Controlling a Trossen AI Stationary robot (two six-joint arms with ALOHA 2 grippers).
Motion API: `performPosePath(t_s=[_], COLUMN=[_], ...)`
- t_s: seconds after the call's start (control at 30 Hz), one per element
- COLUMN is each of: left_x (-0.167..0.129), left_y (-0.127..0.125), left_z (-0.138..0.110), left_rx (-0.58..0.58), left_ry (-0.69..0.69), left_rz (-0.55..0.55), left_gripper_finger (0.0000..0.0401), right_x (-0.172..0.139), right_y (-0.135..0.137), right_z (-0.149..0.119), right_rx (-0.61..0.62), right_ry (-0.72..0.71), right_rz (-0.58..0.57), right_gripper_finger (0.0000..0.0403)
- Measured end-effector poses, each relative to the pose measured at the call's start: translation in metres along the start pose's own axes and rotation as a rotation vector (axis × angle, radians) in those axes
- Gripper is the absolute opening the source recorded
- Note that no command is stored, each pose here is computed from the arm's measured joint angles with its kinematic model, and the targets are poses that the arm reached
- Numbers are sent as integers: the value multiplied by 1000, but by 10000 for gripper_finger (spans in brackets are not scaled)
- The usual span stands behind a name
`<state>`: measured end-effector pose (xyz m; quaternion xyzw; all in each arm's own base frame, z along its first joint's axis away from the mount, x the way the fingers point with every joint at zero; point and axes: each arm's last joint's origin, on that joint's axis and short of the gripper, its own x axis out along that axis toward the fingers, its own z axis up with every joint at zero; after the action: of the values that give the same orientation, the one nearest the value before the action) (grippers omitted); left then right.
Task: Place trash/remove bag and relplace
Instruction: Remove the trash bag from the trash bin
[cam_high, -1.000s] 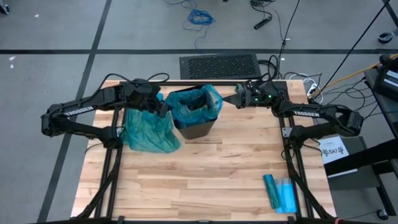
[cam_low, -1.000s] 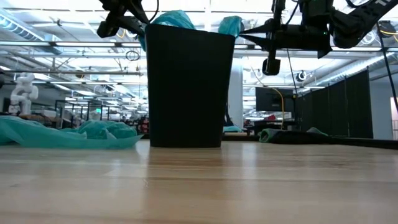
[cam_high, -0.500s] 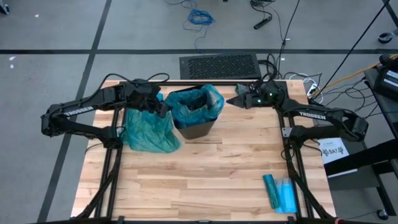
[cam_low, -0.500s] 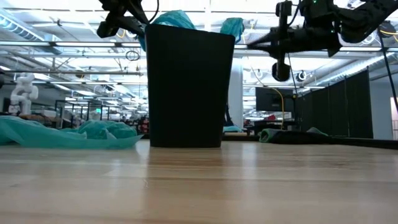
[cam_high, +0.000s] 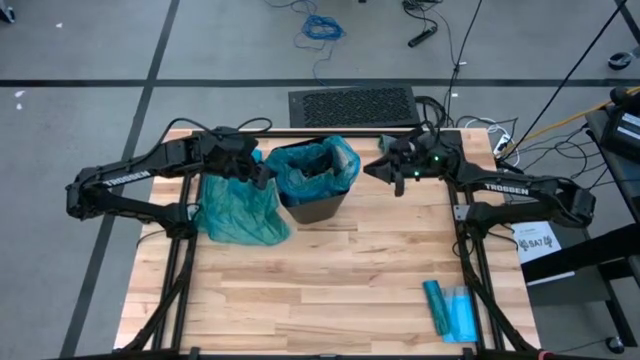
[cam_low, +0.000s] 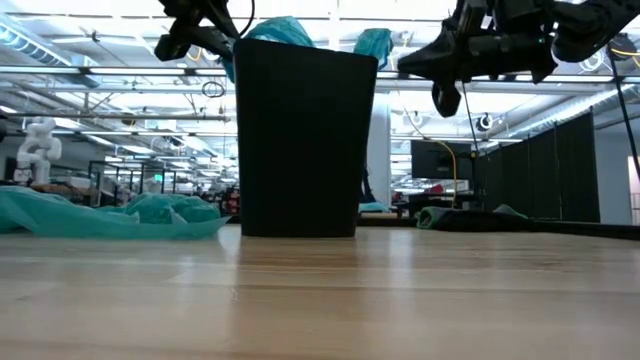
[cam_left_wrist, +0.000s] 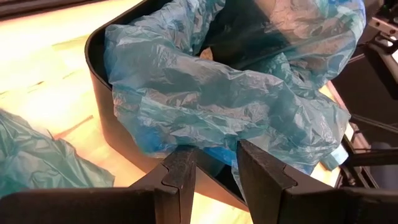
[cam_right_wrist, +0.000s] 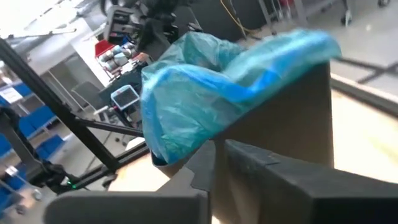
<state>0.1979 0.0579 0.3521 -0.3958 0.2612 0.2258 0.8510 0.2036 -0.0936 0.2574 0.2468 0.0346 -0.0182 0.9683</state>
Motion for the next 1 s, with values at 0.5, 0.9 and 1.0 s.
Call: performPosePath(t_s=[0.5, 0.9, 1.0], left_x=[0, 0, 0], left_y=[-1, -1, -1], left_z=[-1, -1, -1], left_rx=[-2, -1, 0], left_ry=[37, 41, 41], left_rz=[-40, -43, -43], left_gripper_finger=[114, 114, 114], right_x=[0, 11, 12], right_y=[-2, 21, 24], right_z=[6, -2, -1], right_rx=[-391, -800, -848], right_ry=[-86, -106, -123], right_rz=[-157, -323, -348], right_gripper_finger=[163, 180, 180])
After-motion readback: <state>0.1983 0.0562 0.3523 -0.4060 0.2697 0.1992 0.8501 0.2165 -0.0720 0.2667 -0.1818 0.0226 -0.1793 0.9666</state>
